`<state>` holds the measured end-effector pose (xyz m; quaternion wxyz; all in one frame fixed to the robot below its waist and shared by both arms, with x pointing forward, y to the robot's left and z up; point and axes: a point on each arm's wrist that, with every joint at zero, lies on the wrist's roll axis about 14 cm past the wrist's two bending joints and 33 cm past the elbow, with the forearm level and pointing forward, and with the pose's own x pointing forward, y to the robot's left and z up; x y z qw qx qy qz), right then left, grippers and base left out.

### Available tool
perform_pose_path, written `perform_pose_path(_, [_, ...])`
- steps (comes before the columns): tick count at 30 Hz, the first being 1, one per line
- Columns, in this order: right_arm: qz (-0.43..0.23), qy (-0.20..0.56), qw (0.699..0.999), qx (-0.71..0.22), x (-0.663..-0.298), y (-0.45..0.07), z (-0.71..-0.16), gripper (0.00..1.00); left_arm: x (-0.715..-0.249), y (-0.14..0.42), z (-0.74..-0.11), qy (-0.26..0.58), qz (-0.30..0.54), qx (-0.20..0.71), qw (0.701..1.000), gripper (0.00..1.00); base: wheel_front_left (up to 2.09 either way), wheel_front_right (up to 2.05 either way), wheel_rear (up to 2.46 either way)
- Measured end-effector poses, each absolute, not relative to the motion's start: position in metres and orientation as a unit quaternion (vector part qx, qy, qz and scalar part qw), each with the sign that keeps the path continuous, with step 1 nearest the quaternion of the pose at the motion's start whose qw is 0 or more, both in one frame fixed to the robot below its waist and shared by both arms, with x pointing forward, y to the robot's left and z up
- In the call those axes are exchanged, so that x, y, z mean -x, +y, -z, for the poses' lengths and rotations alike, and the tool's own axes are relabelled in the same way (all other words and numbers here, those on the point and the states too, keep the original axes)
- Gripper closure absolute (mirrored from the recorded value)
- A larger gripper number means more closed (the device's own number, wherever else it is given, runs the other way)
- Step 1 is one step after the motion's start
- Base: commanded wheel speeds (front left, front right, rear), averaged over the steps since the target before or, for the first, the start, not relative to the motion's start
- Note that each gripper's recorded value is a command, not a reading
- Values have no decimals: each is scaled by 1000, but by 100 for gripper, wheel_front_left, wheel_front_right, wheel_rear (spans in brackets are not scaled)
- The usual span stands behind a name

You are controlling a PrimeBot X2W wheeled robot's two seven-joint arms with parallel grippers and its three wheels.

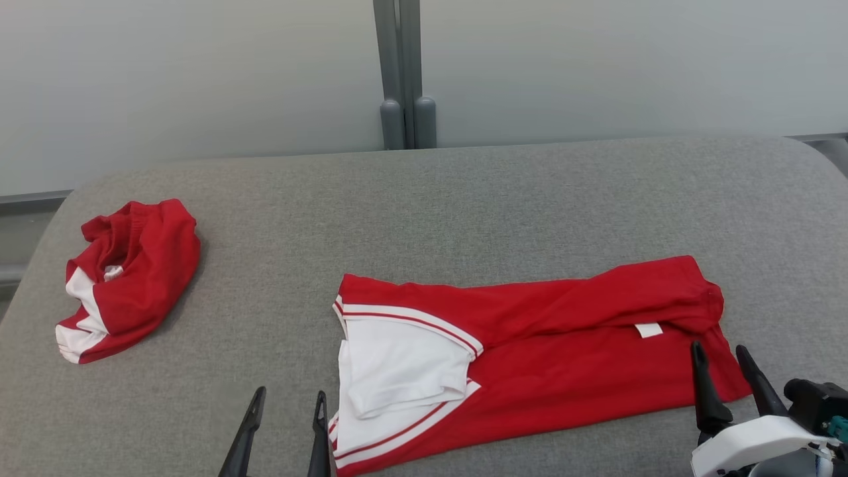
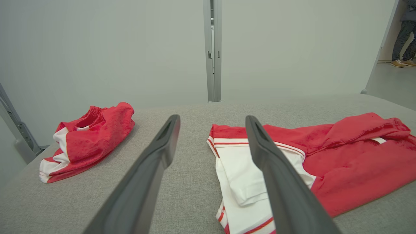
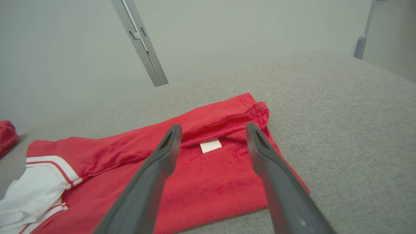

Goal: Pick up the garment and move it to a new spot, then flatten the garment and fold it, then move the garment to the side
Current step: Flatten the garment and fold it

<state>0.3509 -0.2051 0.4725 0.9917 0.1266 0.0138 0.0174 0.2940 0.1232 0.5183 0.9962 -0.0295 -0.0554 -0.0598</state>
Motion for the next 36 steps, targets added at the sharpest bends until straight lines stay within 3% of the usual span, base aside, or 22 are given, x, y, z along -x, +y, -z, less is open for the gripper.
perform_pose_path(14, [35,172,978,-112,-403,-251,-420,0,-286,137,-510,-41,20,28,999,0,0,0,0])
perform_pose_path(26, [29,280,952,-119,-421,-238,-375,0,-298,145,-500,-20,4,41,999,0,0,0,0])
perform_pose_path(28, [26,292,948,-124,-420,-233,-368,25,-299,148,-501,-20,0,43,999,0,0,0,0])
perform_pose_path(29, [24,296,947,-125,-421,-231,-366,63,-301,149,-502,-22,-2,47,999,0,0,0,0])
perform_pose_path(31, [24,297,946,-131,-424,-230,-365,100,-305,149,-504,-24,-3,53,998,0,0,0,0])
perform_pose_path(36, [32,279,951,-131,-435,-240,-370,100,-314,144,-501,-19,7,54,998,0,0,0,0])
